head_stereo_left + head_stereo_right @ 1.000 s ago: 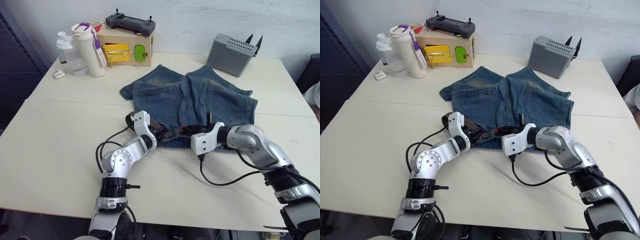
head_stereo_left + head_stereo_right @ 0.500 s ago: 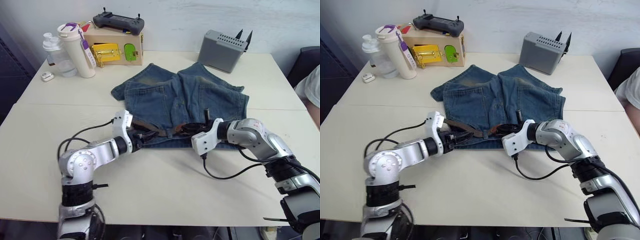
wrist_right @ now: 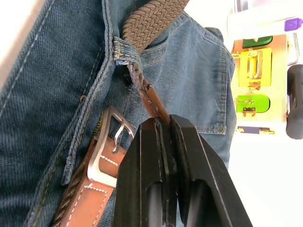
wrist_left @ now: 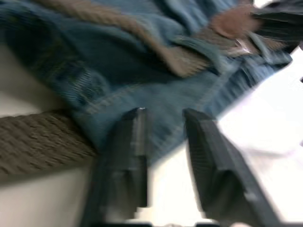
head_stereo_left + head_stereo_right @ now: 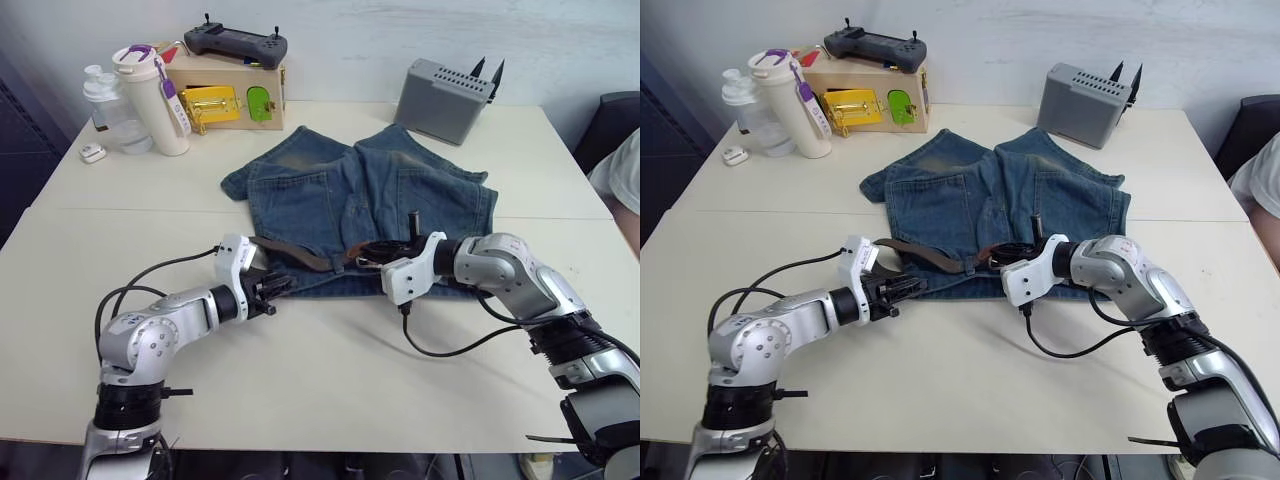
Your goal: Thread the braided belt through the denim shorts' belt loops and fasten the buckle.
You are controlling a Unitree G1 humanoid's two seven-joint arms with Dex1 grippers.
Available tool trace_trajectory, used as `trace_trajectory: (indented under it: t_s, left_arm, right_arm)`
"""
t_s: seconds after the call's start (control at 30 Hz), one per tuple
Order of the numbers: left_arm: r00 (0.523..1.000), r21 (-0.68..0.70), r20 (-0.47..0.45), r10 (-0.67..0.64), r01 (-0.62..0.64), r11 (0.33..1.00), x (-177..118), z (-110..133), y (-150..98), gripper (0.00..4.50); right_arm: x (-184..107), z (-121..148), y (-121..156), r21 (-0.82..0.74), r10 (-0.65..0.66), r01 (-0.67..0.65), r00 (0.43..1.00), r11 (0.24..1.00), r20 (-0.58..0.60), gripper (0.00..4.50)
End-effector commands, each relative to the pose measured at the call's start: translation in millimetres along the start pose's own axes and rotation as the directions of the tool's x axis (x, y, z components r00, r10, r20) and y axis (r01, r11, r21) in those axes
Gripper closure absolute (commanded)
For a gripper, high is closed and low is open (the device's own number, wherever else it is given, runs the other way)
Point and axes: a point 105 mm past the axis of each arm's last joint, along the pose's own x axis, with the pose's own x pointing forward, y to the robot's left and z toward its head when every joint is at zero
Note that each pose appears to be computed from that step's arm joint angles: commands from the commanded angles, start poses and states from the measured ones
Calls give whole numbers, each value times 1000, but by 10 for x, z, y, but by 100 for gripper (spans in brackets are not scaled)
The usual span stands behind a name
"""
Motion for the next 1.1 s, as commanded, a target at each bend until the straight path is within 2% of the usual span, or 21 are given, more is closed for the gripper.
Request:
trace_trajectory:
  t_s: [0.03, 0.2, 0.33, 0.6, 0.8, 1.1]
  left_arm:
    - [1000, 43, -12, 20, -19, 999, 53, -16, -5, 445]
    - [986, 99, -139, 90, -77, 992, 106, -340, 71, 445]
    - [960, 165, -203, 191, -159, 973, 49, -510, 288, 445]
    - [952, 216, -195, 236, -192, 957, 27, -504, 403, 445]
    - [955, 238, -184, 235, -188, 953, 16, -492, 406, 445]
    - [948, 290, -193, 252, -190, 938, -71, -482, 487, 445]
  right_arm:
    - [-92, 10, -155, -15, -60, 60, 998, 998, -5, 450]
    - [-174, -21, -303, -79, -105, 102, 994, 992, -23, 450]
    - [-355, -198, -439, -154, -114, 102, 991, 983, -75, 450]
    - [-740, -617, -589, -214, -97, 54, 976, 975, -195, 450]
    - [-837, -715, -674, -225, -104, 55, 972, 973, -213, 450]
    - [-970, -870, -615, -192, -46, -11, 955, 981, -292, 450]
